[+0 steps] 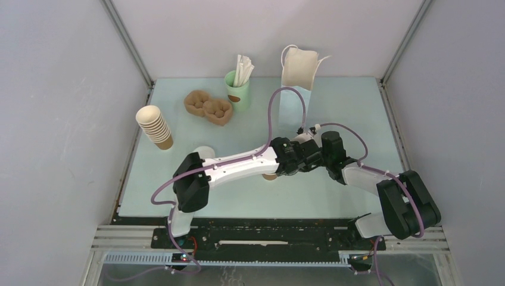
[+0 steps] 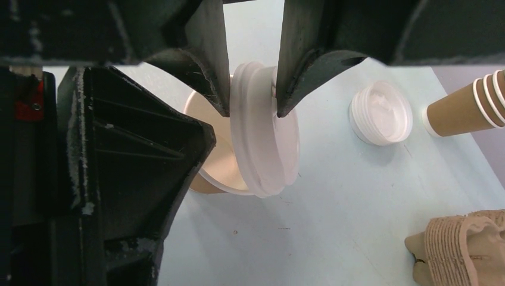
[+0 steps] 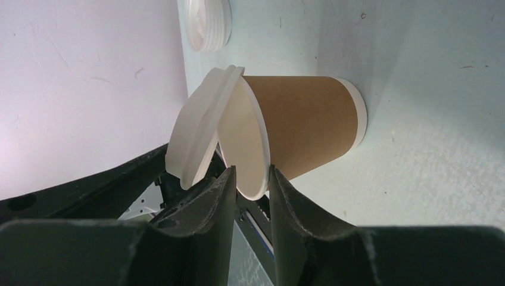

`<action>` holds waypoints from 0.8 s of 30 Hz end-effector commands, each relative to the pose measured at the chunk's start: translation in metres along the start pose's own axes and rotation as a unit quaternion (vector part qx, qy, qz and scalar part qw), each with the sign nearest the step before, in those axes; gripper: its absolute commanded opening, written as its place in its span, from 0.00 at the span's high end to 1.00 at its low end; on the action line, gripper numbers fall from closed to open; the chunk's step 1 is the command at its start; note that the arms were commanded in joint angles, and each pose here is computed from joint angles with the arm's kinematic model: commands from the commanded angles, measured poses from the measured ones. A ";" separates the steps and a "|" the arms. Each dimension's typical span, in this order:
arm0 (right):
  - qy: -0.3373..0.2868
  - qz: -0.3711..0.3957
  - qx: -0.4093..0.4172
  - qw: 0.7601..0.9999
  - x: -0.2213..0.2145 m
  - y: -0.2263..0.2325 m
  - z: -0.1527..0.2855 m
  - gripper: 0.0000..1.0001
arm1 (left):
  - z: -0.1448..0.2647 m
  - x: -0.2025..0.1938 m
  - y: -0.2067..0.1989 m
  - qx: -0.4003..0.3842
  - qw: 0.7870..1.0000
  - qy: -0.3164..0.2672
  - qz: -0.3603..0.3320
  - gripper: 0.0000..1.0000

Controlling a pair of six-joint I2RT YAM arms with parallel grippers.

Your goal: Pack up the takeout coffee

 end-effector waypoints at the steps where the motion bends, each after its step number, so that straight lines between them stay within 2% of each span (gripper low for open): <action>1: -0.008 0.010 0.010 1.000 0.001 0.003 -0.001 0.65 | 0.002 0.005 -0.007 -0.012 1.000 -0.012 0.019 0.61; 24: -0.010 0.013 0.005 1.000 0.001 0.002 0.000 0.66 | 0.004 0.009 -0.011 -0.035 0.999 -0.018 0.025 0.54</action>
Point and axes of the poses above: each gripper's point midway between its finger pads, its own z axis back along the fingers, its own y axis along the line the jaws close on, x = y × z, the point moved 9 cm from there along z, back along the fingers, and after that the axes turned 13 degrees about -z, right-handed, at the moved point
